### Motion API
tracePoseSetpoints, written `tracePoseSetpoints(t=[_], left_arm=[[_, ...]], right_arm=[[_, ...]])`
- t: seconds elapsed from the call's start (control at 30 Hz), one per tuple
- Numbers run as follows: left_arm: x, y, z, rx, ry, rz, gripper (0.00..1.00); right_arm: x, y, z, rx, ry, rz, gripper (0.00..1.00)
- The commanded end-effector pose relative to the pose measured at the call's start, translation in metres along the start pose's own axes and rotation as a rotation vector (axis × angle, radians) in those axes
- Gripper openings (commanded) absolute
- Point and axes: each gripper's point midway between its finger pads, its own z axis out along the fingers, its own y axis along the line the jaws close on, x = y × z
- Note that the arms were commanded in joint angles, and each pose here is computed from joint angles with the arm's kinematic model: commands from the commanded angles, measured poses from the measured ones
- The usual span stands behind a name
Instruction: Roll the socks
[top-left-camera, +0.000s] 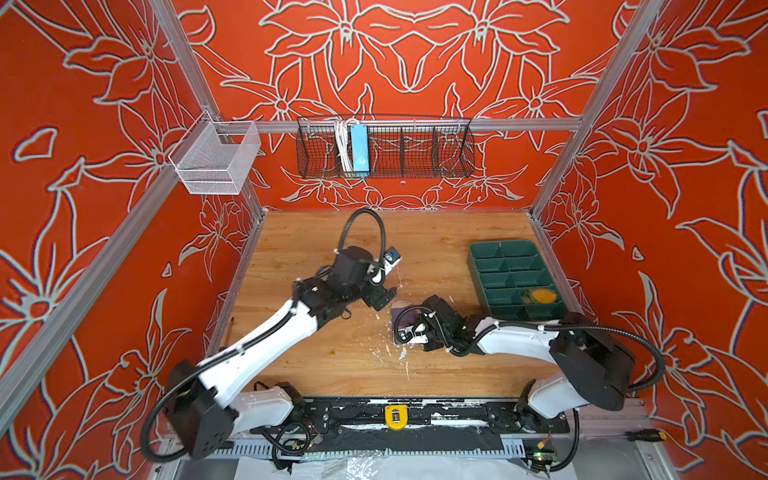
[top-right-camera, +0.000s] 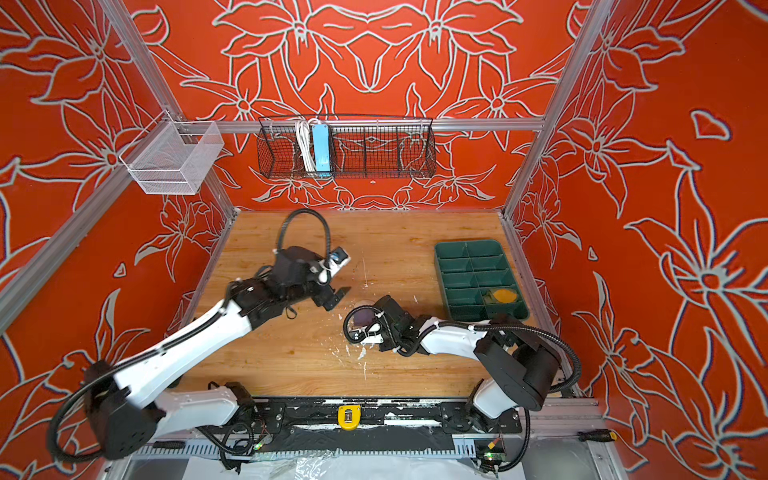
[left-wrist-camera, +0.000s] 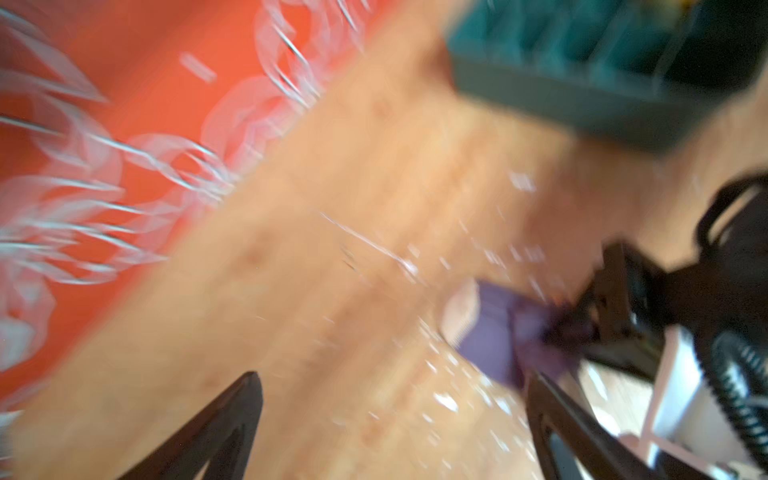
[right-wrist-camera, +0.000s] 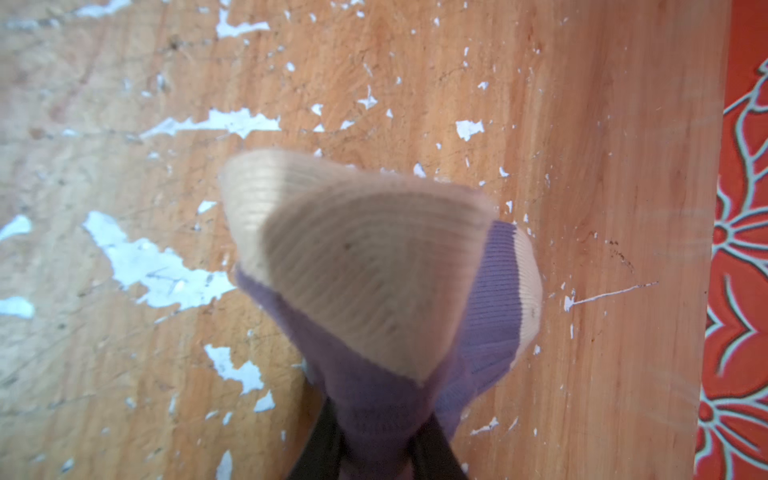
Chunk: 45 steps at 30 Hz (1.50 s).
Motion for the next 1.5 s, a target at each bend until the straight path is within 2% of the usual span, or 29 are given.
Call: tracePoseSetpoints(t=[0.0,0.07,0.13,0.2,0.27,0.37,0.43,0.5,0.63,0.8,0.93,1.0,1.13,1.33,1.47], left_arm=[[-0.007,0.035,-0.014,-0.156,-0.089,0.000,0.98],[-0.006,0.031,-0.025,-0.124,-0.082,0.023,0.98],[-0.002,0.013,-0.035,-0.029,-0.091,0.080,0.98],[0.008,-0.011,-0.045,0.082,-0.108,0.173,0.98],[0.016,-0.027,-0.059,0.144,-0.156,0.257,0.95],[0.024,-0.043,-0.083,0.164,-0.256,0.437,0.92],[0.028,-0.048,-0.092,0.152,-0.304,0.540,0.92],[0.029,-0.052,-0.097,0.157,-0.307,0.590,0.91],[0.040,-0.066,-0.082,0.186,-0.242,0.710,0.92],[0.071,-0.105,-0.036,0.191,-0.128,0.987,0.92],[0.090,-0.142,0.000,0.196,-0.081,1.108,0.92],[0.097,-0.158,0.014,0.202,-0.064,1.115,0.89],[0.103,-0.178,0.040,0.204,-0.035,1.031,0.83],[0.121,-0.168,0.081,0.100,0.128,0.981,0.76],[0.142,-0.164,0.100,0.110,0.192,0.947,0.72]], right_arm=[[0.025,0.030,0.005,-0.126,0.107,0.028,0.00],[0.021,0.027,0.005,-0.130,0.095,0.033,0.00],[0.016,0.031,0.003,-0.178,0.083,0.035,0.00],[0.013,0.037,-0.002,-0.265,0.085,0.057,0.00],[0.012,0.047,-0.011,-0.421,0.112,0.128,0.00],[0.012,0.058,-0.023,-0.623,0.164,0.276,0.00],[0.013,0.064,-0.025,-0.697,0.196,0.328,0.00],[0.012,0.064,-0.025,-0.736,0.202,0.388,0.00],[0.016,0.063,-0.021,-0.780,0.221,0.450,0.00],[0.016,0.058,-0.018,-0.840,0.217,0.520,0.00],[0.020,0.055,-0.014,-0.878,0.226,0.561,0.00],[0.022,0.055,-0.014,-0.906,0.234,0.579,0.00],[0.021,0.052,-0.013,-0.913,0.214,0.591,0.00],[0.021,0.052,-0.015,-0.907,0.194,0.588,0.00],[0.021,0.052,-0.016,-0.901,0.183,0.583,0.00]])
